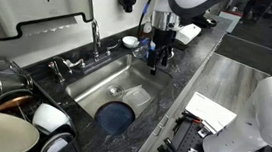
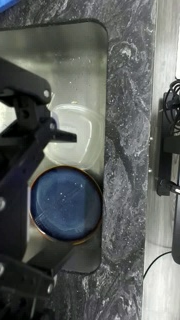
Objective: Pick up the white mug
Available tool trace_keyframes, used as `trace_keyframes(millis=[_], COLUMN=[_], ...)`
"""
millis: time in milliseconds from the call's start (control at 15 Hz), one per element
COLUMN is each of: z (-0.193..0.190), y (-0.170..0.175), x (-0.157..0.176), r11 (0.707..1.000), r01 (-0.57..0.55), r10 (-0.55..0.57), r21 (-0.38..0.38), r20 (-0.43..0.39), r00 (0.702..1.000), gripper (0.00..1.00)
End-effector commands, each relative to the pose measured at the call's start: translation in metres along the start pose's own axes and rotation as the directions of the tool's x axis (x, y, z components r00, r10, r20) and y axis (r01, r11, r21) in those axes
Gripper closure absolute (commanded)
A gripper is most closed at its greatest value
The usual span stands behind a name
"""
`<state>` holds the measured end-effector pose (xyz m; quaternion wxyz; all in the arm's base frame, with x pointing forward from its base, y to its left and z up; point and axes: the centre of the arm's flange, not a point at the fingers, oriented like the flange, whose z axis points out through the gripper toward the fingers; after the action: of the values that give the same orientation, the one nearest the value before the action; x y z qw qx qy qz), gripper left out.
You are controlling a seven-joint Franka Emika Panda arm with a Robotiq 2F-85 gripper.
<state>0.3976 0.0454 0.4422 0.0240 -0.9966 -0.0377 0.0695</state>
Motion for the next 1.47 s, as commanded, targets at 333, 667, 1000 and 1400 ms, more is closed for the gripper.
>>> trace_keyframes(millis=[333,667,1000,1400], z=[0.000,0.001,0.016,0.034], y=[0.000,0.006,0.069,0.178], x=[0.000,-0.006,-0.049,-0.093], r11=[1.000,0.999,0.963,0.925], r01=[0.000,-0.029,-0.263,-0.380], r10=[0.000,0.029,0.269,0.353], r21=[0.000,0.017,0.067,-0.002], r20=[0.000,-0.017,-0.126,-0.364], r00=[1.000,0.999,0.955,0.862], gripper=[0.00,0.00,0.00,0.00])
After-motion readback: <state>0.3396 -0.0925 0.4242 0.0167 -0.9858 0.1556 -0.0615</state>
